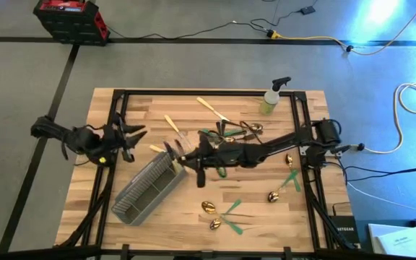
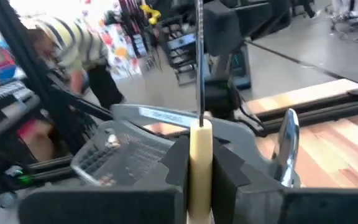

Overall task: Sort silverware
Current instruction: Put the table knife into the silverware tray

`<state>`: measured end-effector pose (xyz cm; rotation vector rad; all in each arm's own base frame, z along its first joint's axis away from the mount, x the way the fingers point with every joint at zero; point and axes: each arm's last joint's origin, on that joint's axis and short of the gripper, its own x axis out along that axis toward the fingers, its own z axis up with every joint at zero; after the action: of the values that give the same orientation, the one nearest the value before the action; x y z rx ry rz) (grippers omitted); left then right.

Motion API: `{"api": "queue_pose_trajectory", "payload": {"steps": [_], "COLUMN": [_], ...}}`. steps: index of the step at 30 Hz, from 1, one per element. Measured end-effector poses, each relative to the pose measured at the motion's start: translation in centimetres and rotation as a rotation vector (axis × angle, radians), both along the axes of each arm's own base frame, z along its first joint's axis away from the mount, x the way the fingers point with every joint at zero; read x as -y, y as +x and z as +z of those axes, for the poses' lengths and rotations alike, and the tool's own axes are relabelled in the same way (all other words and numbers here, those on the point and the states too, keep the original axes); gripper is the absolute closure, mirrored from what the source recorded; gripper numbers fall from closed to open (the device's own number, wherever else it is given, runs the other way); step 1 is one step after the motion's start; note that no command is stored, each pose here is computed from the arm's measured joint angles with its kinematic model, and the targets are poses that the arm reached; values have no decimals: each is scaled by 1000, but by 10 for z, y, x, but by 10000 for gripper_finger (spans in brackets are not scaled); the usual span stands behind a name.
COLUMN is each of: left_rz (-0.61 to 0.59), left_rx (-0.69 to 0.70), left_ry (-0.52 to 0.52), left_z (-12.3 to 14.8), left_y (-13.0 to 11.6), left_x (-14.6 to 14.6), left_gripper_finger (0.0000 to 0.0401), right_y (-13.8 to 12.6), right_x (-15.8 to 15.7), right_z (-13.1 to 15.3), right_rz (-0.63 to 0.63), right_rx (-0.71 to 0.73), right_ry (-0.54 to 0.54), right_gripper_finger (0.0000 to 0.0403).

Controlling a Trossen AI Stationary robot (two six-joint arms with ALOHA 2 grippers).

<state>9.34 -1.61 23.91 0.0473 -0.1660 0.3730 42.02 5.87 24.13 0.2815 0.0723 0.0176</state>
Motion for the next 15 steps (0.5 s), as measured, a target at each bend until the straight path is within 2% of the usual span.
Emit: {"api": "queue_pose_trajectory", "payload": {"steps": [3,7,9,13,15], "left_rz": [-77,-113,-147,-317,-356], "left_rx": [-6,-7,-19,-14,-13], "left_ry": [-31,-58,-45,1,6], "left_z": [-16,-26,-28,-28,-28], "left_y": [2,3,4,5,5], "left_x": [2,2,3,7,8], "left_gripper_finger": [322,322,322,322,322], "right_y": [11,15,16,16,16], "right_x": [7,16,20,22,22], "right_z": [-6,-14,-16,-17,-16], "right_rz": [-21,-21,-28,-27,-25], "right_rx": [-7,-11,-16,-19,-12], "right_ry": [5,20,24,28,28], "right_gripper_finger": [384,390,390,390,390]}}
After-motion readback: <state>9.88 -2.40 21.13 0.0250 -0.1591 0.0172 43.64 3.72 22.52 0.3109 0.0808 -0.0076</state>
